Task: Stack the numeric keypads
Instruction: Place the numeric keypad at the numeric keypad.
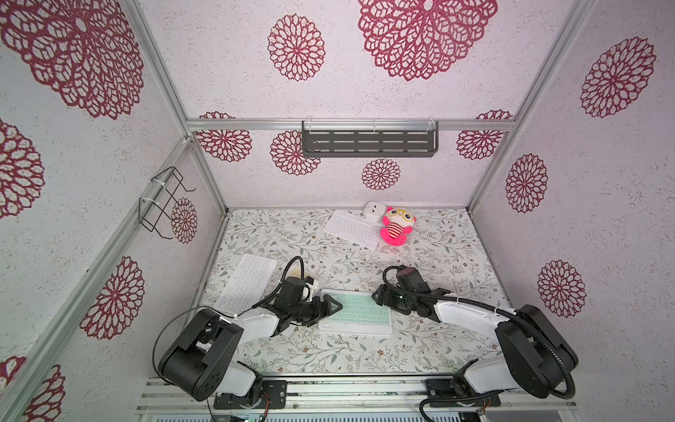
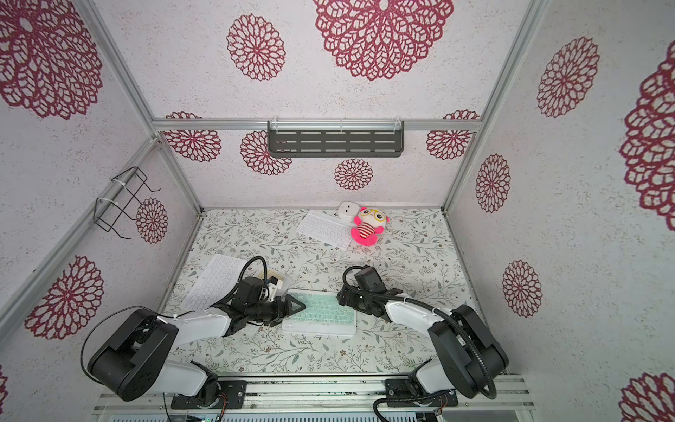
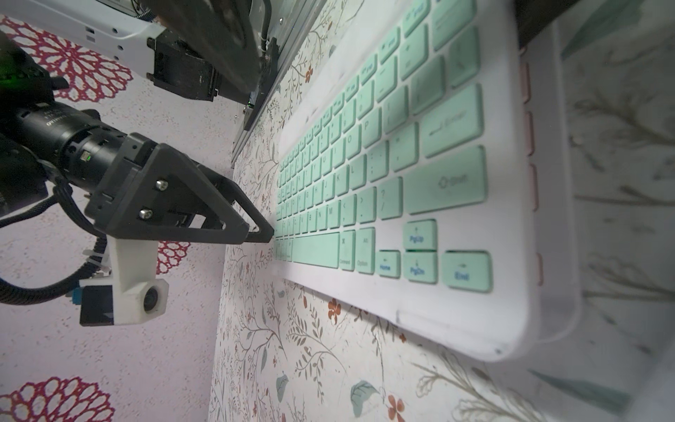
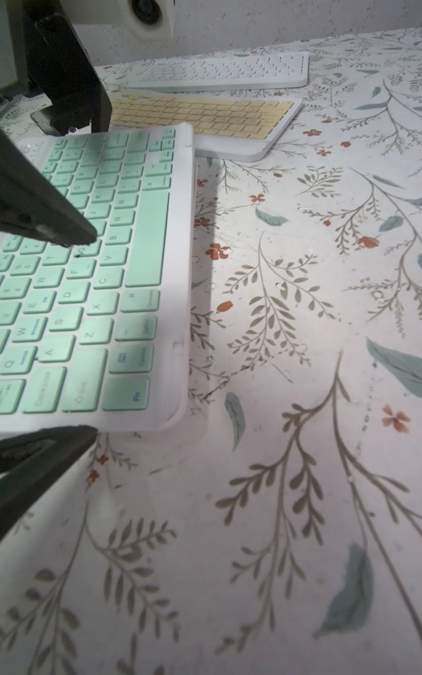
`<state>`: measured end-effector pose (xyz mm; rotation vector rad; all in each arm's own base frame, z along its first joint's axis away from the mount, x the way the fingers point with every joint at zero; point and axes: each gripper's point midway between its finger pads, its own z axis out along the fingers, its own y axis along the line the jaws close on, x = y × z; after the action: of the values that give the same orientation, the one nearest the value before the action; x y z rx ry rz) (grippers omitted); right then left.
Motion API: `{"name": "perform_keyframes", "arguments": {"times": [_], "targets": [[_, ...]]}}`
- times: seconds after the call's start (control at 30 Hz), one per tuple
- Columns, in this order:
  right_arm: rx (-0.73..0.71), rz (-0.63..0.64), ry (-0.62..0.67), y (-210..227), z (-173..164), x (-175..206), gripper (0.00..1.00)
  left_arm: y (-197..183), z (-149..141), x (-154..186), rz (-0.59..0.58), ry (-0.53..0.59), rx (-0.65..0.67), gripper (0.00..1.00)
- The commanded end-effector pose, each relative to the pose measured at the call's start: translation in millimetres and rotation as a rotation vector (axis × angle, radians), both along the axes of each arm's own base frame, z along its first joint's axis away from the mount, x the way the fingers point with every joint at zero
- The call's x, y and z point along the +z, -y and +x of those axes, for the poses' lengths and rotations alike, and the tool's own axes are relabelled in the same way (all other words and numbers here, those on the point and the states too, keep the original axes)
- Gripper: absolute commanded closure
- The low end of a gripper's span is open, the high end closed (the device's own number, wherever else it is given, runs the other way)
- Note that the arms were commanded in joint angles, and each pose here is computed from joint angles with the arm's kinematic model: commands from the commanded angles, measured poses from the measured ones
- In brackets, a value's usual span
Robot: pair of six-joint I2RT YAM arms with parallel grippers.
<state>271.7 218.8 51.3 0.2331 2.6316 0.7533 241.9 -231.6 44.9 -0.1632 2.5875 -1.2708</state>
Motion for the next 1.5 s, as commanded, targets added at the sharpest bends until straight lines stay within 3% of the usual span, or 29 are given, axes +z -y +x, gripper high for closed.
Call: {"name": "perform_keyframes", "arguments": {"times": [0.0,0.83,1.27,1.47], "targets": [[-0.009,0.0,0.003,-4.9,4.4,2.4,0.19,-14.6,-4.0,-22.2,0.089,-0.045,0.054,0.1],[-0.015,-0.047,-0.005,-0.2,-2.3,1.2,0.19,-36.0,-9.1,-23.2,0.202,-0.043,0.103,0.05],[-0.048,-0.186,-0.018,21.9,-10.9,-6.5,0.19,-54.9,-9.3,-32.3,0.485,-0.054,0.169,0.02],[-0.01,-0.211,-0.031,10.7,-14.5,-13.6,0.19,-64.9,-11.4,-19.8,0.533,-0.023,0.215,0.02]]}}
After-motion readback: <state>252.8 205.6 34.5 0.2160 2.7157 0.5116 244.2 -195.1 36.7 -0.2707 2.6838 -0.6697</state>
